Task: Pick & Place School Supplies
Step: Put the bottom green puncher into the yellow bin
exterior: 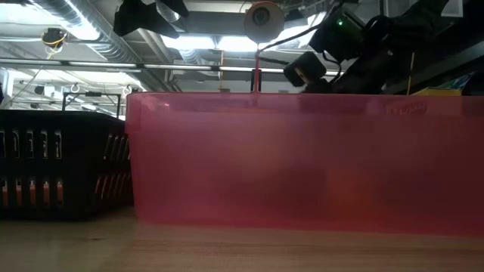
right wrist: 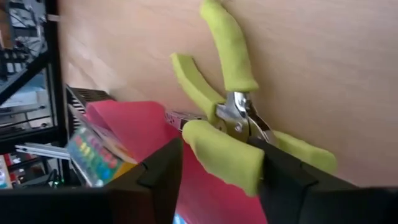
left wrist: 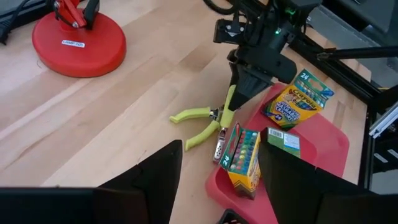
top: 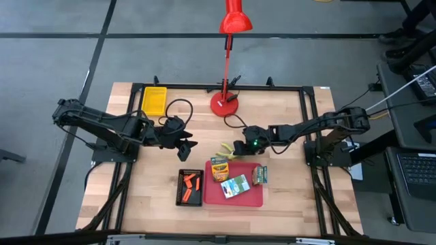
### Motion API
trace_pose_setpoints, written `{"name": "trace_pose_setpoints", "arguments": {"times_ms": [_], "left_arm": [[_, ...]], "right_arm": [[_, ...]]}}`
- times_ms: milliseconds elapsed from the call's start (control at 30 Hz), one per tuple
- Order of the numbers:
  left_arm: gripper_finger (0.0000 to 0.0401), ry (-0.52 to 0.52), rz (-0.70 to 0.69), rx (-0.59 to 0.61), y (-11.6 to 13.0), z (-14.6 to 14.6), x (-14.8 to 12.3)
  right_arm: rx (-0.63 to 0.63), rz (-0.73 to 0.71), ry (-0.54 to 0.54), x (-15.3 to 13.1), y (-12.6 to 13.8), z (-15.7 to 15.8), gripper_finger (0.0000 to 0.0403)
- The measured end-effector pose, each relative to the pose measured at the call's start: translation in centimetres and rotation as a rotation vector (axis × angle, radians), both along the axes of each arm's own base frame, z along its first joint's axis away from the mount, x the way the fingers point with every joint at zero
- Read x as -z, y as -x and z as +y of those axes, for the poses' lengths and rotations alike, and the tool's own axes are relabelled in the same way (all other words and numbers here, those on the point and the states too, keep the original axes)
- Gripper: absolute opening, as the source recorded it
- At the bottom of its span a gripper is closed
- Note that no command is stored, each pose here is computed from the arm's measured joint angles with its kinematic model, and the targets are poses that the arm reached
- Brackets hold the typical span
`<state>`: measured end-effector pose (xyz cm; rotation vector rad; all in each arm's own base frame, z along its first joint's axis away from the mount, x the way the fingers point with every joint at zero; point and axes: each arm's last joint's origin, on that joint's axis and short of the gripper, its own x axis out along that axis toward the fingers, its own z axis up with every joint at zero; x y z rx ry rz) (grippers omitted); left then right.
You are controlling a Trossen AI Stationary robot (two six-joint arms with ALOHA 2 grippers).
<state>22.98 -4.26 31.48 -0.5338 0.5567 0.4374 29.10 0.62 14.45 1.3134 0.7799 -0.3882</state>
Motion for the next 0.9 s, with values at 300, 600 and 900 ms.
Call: {"name": "trace_pose_setpoints", "arguments": {"times_ms": [300, 600, 900], "left_arm": [[0.0205, 0.001, 0.000, 0.000, 0.0, 0.0, 0.0], [0.0203, 0.000, 0.000, -0.001, 0.0, 0.0, 0.0], [0.0193, -0.048, 0.044, -0.072, 0.7, 0.4, 0.2]], "right_arm": [[-0.012, -0.145, 0.026, -1.2, -0.9, 0.0, 0.0049], [-0.001, -0.260, 0.148, -3.7, -2.8, -1.7, 0.0048], [0.006, -0.381, 0.296, -8.8, -5.2, -6.8, 0.0048]]}}
